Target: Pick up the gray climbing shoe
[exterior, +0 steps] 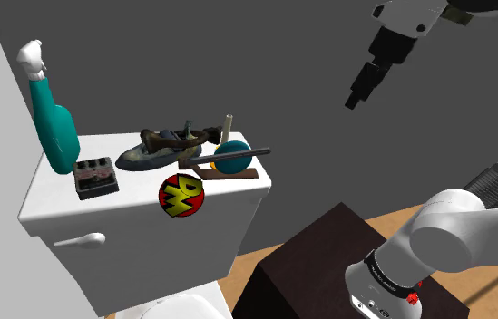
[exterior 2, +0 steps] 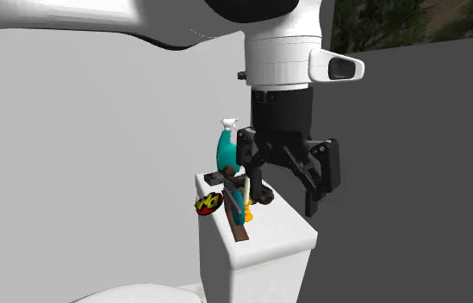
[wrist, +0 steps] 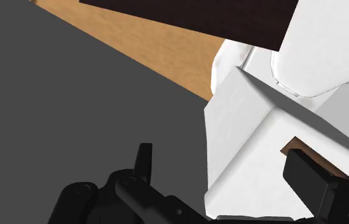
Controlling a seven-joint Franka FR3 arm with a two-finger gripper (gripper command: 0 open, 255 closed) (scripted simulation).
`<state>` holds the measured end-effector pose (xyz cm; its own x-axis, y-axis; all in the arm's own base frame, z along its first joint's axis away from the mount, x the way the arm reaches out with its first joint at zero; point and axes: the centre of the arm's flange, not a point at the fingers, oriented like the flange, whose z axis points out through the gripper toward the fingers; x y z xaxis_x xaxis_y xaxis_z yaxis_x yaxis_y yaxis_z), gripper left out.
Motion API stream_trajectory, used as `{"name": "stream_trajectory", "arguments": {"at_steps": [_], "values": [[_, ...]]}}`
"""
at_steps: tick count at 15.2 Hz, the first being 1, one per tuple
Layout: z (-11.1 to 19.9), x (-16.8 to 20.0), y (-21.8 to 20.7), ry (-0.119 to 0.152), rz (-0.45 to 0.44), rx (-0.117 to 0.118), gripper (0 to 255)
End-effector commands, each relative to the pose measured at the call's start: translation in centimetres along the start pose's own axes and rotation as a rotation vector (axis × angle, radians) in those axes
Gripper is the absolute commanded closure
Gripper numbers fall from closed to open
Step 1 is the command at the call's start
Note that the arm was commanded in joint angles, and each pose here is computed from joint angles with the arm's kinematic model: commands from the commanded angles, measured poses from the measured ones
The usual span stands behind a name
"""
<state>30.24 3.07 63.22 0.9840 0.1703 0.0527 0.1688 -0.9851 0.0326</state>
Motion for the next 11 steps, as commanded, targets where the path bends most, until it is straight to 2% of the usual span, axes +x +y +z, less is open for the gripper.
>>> {"name": "stream_trajectory", "arguments": {"at_steps": [1, 11], "values": [[0.0, 0.0, 0.0, 0.000, 0.000, 0.000, 0], [3.4, 6.2, -10.7, 0.004, 0.235, 0.026, 0]]}}
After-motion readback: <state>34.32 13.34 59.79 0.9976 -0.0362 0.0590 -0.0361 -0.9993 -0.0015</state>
